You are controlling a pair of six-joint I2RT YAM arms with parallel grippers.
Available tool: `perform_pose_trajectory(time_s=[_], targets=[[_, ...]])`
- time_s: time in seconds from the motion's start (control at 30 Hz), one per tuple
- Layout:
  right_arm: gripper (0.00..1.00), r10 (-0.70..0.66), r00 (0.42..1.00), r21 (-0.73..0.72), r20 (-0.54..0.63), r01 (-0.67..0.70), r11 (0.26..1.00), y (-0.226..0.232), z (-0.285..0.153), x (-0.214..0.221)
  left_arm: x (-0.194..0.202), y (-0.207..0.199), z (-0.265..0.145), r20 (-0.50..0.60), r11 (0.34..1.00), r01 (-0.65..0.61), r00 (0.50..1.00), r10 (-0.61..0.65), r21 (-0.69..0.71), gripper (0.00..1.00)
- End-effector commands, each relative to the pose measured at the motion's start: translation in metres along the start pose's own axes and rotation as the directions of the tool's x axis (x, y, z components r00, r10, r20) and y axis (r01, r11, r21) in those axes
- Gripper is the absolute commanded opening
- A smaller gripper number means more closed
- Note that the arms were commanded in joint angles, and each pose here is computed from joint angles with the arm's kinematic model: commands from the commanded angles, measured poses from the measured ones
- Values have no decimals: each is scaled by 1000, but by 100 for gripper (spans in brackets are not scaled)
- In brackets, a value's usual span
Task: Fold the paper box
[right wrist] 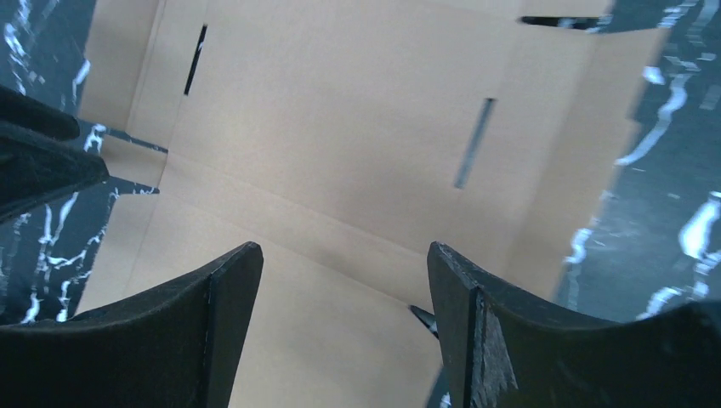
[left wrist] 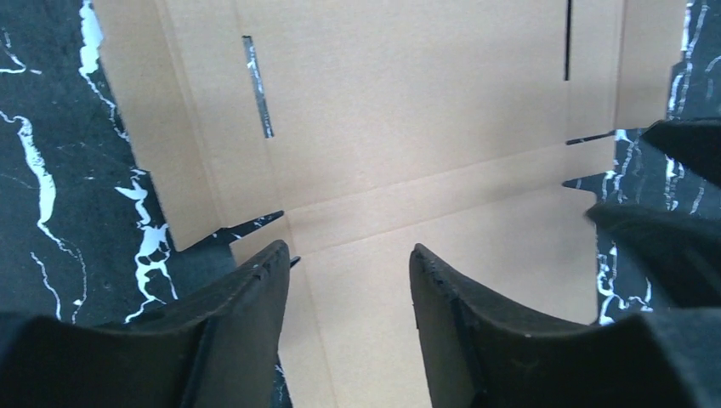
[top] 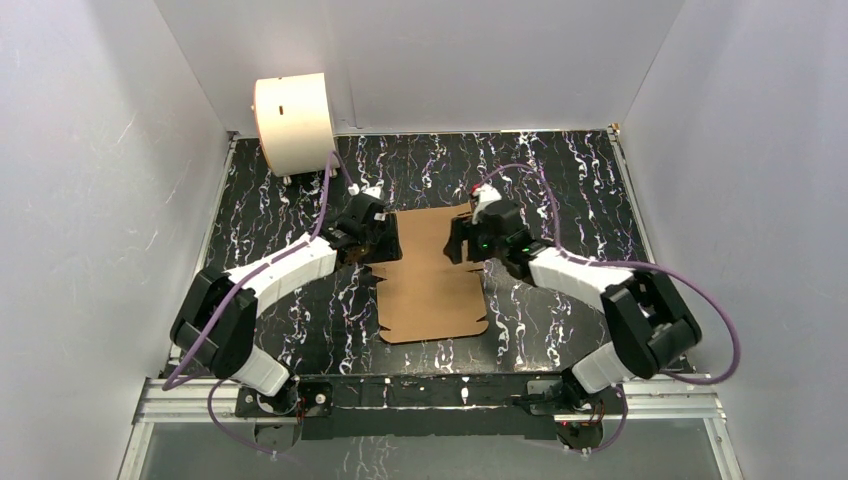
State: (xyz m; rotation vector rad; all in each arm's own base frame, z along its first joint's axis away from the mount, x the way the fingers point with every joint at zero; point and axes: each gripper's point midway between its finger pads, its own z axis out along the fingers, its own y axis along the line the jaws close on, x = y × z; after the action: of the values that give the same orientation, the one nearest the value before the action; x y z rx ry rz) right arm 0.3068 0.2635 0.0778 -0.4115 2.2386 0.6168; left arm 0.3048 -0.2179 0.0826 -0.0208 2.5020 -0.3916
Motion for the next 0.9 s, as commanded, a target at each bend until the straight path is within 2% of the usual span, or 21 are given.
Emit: perform_pose_trajectory(time_s=[0.0,0.13,0.37,0.5,0.87], targets=[[81,112,993,-87,30,-109,990,-17,-25,-9,-15,-22,-12,17,996,-3,1000,2,84,56],[81,222,974,-113,32,-217,969,-47,-42,-1,-12,-35,-3,-21,989,-1,1000,4,148,65],[78,410,912,-249,22,-392,885,-70,-58,8,-7,-50,23,-91,972,32,996,-12,232,73],[71,452,892,-298,-10,-434,850,-70,-55,14,-3,-50,37,-127,970,50,992,-19,240,74],[65,499,863,-291,-76,-498,817,-78,-32,35,10,-39,52,-177,977,54,984,-17,207,74]])
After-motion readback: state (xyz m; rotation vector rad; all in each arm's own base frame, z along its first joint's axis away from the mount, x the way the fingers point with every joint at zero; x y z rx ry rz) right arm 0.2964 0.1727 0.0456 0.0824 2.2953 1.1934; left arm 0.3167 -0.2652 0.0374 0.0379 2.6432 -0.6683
